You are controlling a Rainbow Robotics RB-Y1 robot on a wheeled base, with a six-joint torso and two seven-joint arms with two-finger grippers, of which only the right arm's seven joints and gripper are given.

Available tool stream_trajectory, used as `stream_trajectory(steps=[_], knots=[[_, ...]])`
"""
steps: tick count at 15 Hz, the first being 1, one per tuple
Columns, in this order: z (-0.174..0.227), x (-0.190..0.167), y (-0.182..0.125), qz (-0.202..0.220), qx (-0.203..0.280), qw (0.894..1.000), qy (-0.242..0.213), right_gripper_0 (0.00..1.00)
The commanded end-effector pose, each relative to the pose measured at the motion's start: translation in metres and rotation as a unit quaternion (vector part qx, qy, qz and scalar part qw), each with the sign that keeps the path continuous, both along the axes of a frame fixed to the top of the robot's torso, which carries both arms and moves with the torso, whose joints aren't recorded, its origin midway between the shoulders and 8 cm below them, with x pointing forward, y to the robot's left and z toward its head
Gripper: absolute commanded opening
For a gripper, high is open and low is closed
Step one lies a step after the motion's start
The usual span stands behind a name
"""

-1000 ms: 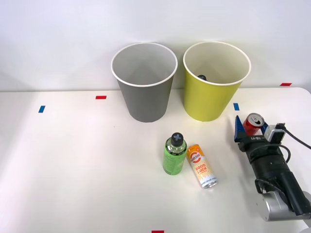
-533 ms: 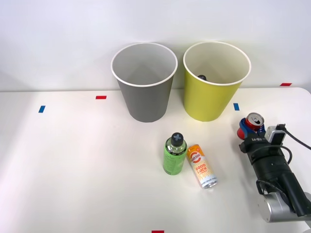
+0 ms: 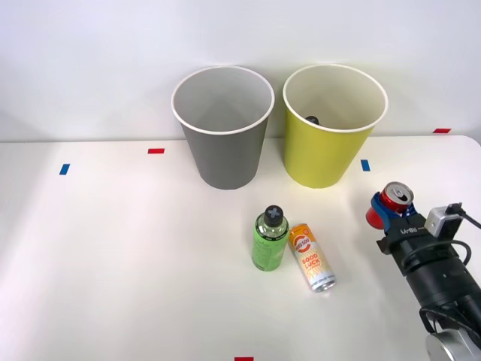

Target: Put cans in the gray bin, plastic bottles in the light green bin

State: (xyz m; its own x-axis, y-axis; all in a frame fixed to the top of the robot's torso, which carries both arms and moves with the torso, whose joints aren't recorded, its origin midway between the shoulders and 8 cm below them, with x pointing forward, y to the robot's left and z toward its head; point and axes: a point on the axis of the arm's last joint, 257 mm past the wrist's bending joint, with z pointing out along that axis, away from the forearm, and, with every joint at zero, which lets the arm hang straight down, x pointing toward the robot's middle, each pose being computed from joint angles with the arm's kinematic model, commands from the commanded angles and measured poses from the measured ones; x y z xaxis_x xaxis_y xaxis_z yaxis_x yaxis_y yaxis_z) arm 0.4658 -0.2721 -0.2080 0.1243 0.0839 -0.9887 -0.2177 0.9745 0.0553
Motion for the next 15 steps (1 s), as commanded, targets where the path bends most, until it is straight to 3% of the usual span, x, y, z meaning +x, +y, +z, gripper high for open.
stream_trajectory(steps=[1, 6, 11, 15], knots=[[0.042, -0.027, 0.021, 0.032, 0.005, 0.999, 0.031, 0.0], [0.128, -0.041, 0.063, 0.093, 0.066, 0.993, -0.014, 0.0], [0.178, -0.011, 0.092, 0.12, 0.054, 0.99, -0.041, 0.0], [0.231, 0.018, 0.152, 0.164, 0.046, 0.985, -0.042, 0.0]])
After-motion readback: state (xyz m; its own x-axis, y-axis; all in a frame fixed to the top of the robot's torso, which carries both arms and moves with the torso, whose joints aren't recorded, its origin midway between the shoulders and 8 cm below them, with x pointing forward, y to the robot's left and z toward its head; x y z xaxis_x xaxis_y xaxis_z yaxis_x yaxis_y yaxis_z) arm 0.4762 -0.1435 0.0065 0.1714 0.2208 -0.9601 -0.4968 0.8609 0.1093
